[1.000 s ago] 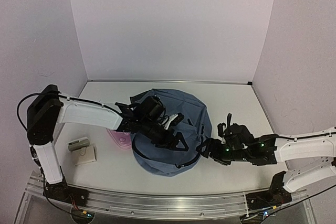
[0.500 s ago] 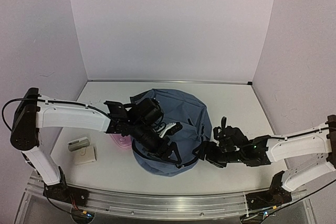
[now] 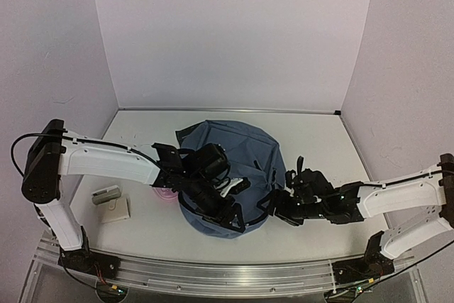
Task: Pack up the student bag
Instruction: Unzip the student bag at the center of the board.
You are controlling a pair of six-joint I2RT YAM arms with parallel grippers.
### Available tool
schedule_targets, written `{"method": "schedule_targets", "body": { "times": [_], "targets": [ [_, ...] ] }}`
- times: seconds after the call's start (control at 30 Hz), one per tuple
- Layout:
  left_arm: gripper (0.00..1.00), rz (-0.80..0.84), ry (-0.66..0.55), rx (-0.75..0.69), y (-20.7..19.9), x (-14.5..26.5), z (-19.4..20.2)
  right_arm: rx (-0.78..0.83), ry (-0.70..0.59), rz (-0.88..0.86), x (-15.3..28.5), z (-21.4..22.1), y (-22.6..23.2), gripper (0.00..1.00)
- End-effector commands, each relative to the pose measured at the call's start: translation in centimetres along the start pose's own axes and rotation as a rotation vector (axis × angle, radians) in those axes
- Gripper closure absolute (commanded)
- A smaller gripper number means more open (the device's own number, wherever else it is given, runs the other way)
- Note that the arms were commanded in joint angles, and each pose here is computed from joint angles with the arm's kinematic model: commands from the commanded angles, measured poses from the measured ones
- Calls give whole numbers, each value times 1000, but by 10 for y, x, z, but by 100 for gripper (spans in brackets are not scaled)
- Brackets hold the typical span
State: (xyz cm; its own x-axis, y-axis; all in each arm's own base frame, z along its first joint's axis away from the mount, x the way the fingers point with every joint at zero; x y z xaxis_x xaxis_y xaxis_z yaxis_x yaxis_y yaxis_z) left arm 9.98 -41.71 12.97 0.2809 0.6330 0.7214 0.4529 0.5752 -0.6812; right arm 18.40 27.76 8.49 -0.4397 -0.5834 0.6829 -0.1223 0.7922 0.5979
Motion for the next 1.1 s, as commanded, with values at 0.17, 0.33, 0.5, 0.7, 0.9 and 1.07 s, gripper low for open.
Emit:
{"method": "schedule_targets", "body": {
  "times": [0.17, 0.33, 0.5, 0.7, 0.9, 1.07],
  "targets": [
    [59, 36, -74, -74, -21, 5, -25, 15, -13, -32, -4, -7, 14, 25],
    [77, 60, -59, -77, -24, 2, -25, 17, -9, -28, -5, -7, 14, 25],
    [96, 82, -41, -67, -26, 1, -21, 14, -10, -19, -6, -6, 11, 25],
    [100, 74, -49, -58, -24, 3, -19, 19, -19, -7, -8, -7, 9, 49],
    [100, 8, -84, -42, -15, 8, -23, -3, -26, 13, -9, -6, 3, 73],
    [100, -101, -117, -9, 4, 15, -23, -28, -62, 45, -7, -9, -7, 95]
  ]
}}
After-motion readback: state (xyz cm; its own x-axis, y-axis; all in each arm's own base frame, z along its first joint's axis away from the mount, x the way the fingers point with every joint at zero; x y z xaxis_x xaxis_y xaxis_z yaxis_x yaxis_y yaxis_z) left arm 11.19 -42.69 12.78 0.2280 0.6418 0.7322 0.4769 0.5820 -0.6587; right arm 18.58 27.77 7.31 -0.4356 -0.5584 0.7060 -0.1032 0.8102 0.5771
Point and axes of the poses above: each gripper's point midway between its finger pads, its own x axis back along the fingers, its own y axis along the line the jaws close on, z = x × y, the point moved 2 cm from there along x, back along the fingers, and after that the axes turned 7 degrees about x, right-handed, at the moved point
